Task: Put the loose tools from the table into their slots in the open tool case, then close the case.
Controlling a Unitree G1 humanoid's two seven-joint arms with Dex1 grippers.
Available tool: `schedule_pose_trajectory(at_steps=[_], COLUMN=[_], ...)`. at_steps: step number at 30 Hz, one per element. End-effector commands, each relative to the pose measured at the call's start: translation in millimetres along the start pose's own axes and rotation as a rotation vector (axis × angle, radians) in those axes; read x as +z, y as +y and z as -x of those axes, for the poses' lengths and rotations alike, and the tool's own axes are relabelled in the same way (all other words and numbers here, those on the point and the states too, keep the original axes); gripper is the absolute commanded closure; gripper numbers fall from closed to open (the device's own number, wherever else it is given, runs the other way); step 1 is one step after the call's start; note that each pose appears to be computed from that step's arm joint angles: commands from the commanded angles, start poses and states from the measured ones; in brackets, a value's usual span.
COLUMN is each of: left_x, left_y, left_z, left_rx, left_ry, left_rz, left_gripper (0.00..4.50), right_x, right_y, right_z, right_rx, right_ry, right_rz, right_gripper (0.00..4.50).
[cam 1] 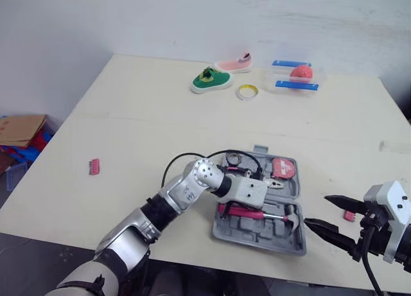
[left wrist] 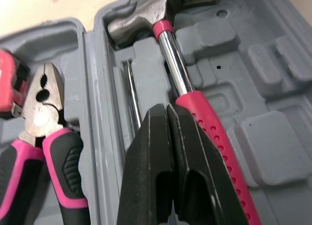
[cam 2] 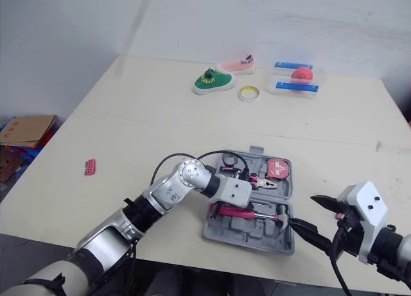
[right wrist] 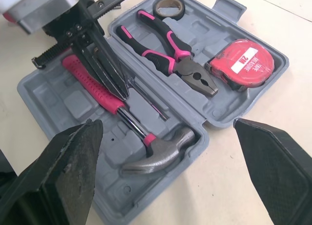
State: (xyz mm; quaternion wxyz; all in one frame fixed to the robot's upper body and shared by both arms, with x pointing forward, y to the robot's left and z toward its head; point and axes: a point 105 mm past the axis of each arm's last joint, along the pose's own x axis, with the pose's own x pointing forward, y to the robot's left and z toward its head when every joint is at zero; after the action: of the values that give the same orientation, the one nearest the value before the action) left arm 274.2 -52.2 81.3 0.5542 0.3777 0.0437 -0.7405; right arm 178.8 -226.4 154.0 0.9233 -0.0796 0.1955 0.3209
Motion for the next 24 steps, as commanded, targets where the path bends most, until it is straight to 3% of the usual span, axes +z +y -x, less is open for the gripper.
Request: schedule_pose_trajectory(at_steps=[1,9,14,24], left_x=[-64.4,-5.4,23.5,17.8], left_y=[-60.2,4.7,-4.1,-3.0], left_z=[-27.0,2.3,18.6,8.3], left_rx=[-0.201,-0.028,-0.124,-0.090], left_ry=[0.222,-0.079,-0.213,-0.168], left_rz=[0.147,0.250,0.221,0.259], left_gripper=[4.46,4.46,4.46,4.46], right_x=[6.3,7.6,6.5,5.4], right_y=[6.3,5.2,5.7,8.3], right_z=[-1.4,0.2,-1.4,-3.8], right_rx=[0.018,0.016,0.020,0.028], right_ry=[-0.020,-0.017,-0.017,-0.021], right_rz=[0.027,0.028,0.027,0.020], right_gripper=[0.00,0.00,0.00,0.00])
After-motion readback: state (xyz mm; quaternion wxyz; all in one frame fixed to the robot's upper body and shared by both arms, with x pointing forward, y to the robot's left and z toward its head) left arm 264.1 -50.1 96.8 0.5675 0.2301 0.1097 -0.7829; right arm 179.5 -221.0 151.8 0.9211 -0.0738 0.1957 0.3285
